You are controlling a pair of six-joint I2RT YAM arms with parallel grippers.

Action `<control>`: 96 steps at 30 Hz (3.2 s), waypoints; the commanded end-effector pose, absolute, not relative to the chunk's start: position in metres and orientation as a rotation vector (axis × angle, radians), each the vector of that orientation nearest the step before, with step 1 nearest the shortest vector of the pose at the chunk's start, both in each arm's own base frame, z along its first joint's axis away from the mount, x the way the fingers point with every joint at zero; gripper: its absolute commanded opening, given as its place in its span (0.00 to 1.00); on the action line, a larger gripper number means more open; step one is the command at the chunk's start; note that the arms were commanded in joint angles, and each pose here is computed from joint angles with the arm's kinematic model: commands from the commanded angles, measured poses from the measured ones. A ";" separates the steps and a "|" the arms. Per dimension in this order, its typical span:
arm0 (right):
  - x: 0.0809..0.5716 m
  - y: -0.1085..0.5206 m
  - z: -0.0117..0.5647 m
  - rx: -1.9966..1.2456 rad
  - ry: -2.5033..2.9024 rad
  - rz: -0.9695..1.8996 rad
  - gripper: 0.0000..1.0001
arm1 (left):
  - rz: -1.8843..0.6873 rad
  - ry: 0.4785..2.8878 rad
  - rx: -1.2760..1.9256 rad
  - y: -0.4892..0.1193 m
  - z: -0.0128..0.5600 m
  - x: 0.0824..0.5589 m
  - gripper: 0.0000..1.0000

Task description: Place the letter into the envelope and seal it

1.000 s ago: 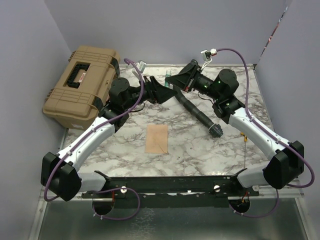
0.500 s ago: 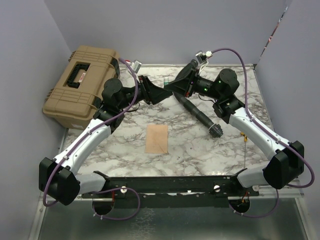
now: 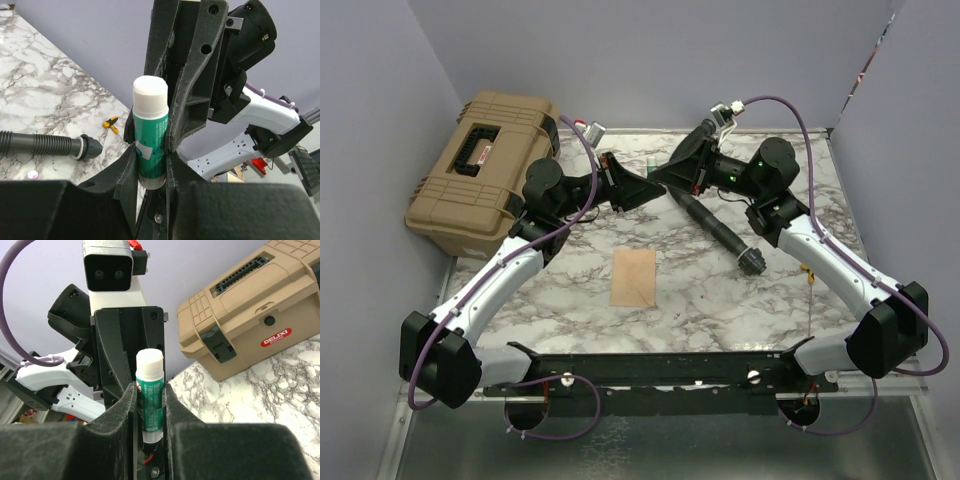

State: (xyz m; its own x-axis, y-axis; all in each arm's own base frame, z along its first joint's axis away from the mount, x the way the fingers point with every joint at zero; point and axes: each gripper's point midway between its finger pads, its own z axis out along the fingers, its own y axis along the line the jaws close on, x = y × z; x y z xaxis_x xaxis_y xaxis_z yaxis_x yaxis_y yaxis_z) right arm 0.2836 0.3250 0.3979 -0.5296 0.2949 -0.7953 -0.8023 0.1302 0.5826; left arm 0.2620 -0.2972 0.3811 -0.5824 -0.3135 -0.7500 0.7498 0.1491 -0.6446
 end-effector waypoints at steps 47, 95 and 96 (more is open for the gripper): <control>0.266 0.328 0.405 -0.650 1.518 1.610 0.09 | -1.646 1.532 0.461 -0.290 0.379 0.255 0.09; 0.299 0.342 0.351 -0.692 1.533 1.356 0.01 | -1.559 1.361 0.041 -0.266 0.418 0.305 0.00; 0.313 0.339 0.338 -0.697 1.566 1.230 0.00 | -1.524 1.385 0.024 -0.265 0.412 0.310 0.00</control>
State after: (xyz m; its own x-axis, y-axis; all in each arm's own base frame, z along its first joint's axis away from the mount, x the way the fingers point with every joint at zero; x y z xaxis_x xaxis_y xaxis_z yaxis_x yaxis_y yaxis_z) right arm 0.2811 0.3350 0.3924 -0.5541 0.3046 -0.7747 -0.8053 0.0397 0.5915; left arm 0.2998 -0.2675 0.4275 -0.5022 -0.6307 -0.5915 0.6943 0.1136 -0.7107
